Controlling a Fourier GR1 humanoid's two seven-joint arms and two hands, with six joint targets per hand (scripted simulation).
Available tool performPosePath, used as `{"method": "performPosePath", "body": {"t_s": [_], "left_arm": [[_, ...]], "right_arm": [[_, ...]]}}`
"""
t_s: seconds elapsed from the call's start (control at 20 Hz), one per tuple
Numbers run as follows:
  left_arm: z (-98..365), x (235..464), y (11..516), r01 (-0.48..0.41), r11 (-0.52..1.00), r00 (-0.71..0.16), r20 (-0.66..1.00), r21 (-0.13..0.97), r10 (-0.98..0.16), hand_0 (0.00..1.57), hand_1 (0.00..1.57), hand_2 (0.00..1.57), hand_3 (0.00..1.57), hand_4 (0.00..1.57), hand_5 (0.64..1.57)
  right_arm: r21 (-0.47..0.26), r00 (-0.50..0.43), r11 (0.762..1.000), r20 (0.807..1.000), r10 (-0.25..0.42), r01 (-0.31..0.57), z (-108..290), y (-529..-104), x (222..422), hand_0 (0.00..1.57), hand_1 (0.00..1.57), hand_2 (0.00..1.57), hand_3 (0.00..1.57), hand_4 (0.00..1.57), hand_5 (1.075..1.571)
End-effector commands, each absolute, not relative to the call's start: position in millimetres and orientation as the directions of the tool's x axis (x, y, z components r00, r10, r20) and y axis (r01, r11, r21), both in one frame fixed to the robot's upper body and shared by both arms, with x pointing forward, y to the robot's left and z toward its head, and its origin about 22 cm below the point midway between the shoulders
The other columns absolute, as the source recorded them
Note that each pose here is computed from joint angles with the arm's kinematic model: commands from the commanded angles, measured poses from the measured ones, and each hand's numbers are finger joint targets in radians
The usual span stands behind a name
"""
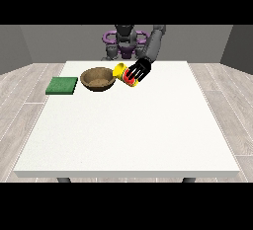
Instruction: Pick the cup and pour the ball into the bowl, then pick the bowl and place it on the pad
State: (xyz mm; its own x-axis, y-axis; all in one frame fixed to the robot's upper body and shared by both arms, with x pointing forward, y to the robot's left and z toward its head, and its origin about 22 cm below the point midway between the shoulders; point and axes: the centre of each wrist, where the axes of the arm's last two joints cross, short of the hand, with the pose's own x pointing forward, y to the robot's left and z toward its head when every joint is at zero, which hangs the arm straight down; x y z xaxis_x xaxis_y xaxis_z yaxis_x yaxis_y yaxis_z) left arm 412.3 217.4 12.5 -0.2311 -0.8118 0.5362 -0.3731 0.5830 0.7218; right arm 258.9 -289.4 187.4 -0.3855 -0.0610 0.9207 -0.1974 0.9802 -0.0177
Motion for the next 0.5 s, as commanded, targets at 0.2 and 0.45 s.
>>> {"method": "performPosePath", "body": {"t_s": [0.2,0.45], "left_arm": [[40.0,432.0,206.2,-0.532,0.302,-0.190,0.236,0.791,-0.953,1.37,1.37,1.57,1.57,0.84,1.565],[17.4,427.1,186.5,-0.484,0.067,-0.140,-0.002,0.872,-0.990,1.35,1.35,1.57,1.57,0.86,1.548]], "right_arm": [[-0.038,-0.424,0.980,0.904,-0.050,-0.197,198.8,-287.7,274.5,0.00,0.00,0.00,0.00,0.34,1.563],[0.004,-0.333,0.975,0.940,-0.080,-0.222,170.7,-270.0,277.9,0.00,0.00,0.00,0.00,0.36,1.564]]}}
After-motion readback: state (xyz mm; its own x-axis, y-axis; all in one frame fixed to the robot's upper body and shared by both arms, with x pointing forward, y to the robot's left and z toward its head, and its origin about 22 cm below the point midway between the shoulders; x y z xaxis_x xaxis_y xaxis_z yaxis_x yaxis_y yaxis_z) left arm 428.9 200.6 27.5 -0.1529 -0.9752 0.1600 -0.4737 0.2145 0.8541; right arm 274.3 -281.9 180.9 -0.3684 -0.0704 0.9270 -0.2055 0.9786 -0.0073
